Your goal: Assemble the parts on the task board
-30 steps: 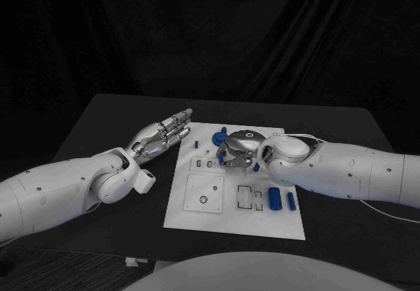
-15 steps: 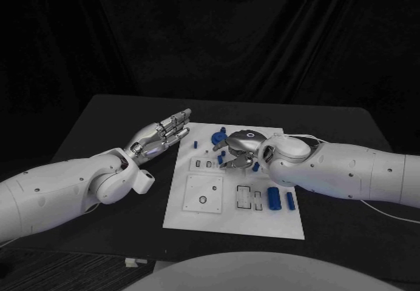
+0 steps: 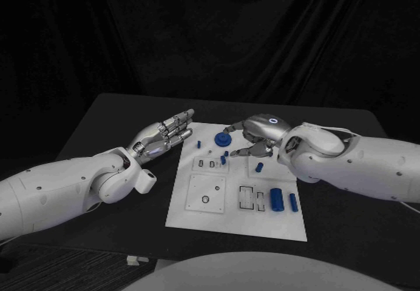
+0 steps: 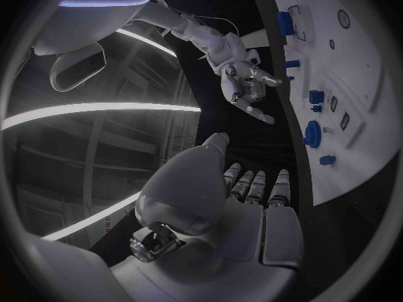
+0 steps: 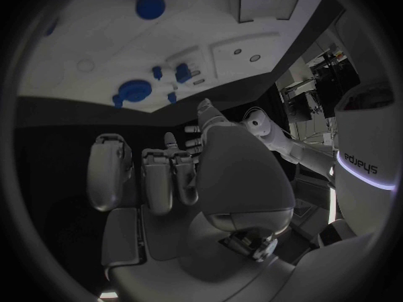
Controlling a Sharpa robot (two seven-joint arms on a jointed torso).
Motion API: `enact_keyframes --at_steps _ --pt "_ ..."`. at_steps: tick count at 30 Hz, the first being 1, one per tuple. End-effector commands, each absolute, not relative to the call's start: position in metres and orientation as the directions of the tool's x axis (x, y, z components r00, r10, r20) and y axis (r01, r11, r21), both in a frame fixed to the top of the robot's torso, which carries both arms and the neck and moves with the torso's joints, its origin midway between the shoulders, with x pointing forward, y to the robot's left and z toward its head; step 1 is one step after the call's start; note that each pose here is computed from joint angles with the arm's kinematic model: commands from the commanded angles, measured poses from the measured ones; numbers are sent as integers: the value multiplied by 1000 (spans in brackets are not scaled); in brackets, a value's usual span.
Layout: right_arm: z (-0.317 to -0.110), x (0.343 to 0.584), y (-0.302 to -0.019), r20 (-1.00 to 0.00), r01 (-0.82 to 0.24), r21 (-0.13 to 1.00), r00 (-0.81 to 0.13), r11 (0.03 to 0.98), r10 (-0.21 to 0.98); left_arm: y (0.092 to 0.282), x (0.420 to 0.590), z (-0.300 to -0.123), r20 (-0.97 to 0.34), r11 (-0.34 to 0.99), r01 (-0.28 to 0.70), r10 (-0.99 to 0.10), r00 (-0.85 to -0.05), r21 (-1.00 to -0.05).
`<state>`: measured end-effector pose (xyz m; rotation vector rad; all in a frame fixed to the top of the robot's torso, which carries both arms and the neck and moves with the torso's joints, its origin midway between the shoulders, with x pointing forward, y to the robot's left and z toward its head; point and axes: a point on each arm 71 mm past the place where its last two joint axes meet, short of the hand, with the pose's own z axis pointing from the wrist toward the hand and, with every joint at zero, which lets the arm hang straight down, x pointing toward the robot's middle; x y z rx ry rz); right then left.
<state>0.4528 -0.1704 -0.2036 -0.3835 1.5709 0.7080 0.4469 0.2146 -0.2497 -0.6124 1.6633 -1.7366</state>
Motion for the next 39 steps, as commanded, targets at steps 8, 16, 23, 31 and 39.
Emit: enact_keyframes --at_steps 8,16,23,31,39 --pt "-150 447 -214 -973 -598 174 17 782 230 218 456 -225 -239 106 248 -762 -601 -963" --pt "-144 442 -246 -966 -569 156 82 807 244 213 484 -190 -395 328 232 -635 -664 -916" --pt "-146 444 -258 -970 -537 152 78 830 228 207 499 -176 -421 576 83 -483 -768 -813" --pt "-151 447 -263 -975 -502 153 66 851 214 197 507 -168 -428 800 -41 -362 -828 -599" --pt "-166 448 -264 -980 -478 162 24 863 198 181 518 -165 -429 888 -76 -292 -854 -454"
